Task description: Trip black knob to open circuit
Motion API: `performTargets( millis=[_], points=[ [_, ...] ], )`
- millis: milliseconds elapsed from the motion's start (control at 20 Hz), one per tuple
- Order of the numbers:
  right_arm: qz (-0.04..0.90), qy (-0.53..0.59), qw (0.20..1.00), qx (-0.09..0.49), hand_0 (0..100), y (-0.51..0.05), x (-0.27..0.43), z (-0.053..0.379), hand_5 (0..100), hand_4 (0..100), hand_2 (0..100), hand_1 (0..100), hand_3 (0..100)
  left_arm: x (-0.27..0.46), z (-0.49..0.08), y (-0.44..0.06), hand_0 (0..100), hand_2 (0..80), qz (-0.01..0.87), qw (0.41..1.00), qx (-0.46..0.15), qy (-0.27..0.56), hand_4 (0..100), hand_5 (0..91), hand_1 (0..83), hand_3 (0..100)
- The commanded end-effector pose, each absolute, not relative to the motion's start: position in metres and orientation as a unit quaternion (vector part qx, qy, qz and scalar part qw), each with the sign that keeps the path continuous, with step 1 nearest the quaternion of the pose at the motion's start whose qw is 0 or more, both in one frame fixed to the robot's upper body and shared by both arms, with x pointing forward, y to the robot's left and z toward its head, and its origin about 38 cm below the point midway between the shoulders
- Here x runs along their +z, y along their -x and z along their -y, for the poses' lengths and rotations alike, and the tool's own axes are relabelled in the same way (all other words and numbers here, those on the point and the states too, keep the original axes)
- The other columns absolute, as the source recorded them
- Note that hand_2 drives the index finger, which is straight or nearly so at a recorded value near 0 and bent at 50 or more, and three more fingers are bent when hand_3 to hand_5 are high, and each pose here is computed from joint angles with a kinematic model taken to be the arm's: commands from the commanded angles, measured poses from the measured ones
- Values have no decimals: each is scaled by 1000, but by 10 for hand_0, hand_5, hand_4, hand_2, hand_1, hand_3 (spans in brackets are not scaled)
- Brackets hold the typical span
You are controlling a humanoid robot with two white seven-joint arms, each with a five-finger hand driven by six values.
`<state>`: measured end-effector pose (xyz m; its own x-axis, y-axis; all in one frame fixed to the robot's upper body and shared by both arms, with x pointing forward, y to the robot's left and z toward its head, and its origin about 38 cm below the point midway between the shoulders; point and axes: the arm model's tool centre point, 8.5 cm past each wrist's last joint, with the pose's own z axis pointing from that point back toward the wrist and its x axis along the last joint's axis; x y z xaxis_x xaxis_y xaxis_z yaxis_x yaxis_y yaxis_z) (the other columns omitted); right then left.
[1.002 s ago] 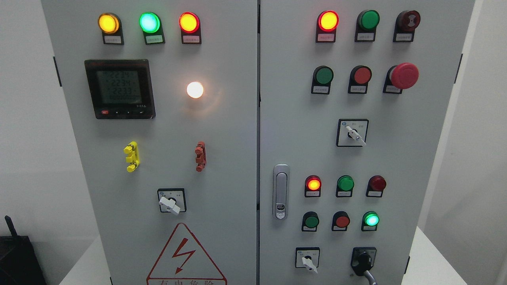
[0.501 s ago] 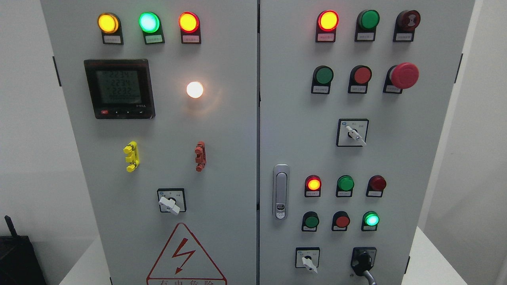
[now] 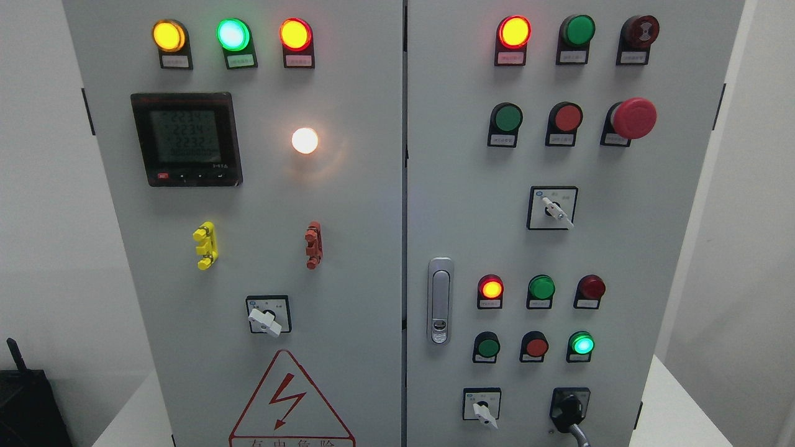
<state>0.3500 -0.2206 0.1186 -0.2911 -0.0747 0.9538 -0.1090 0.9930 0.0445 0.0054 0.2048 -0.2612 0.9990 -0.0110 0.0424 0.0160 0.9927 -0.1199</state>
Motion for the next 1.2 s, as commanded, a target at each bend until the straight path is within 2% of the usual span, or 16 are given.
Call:
performTargets(
  millis=[0, 1153],
  points=[
    [807, -64, 587, 22, 0, -349, 120, 219, 632, 811, 0, 115, 934, -262, -205, -12, 120, 0, 30, 998, -7, 60, 0, 0, 389, 0],
    [803, -61, 592, 20, 0, -349, 115, 221, 630, 809, 0, 122, 935, -262, -205, -12, 120, 0, 30, 998, -8, 60, 0, 0, 389, 0]
  ],
)
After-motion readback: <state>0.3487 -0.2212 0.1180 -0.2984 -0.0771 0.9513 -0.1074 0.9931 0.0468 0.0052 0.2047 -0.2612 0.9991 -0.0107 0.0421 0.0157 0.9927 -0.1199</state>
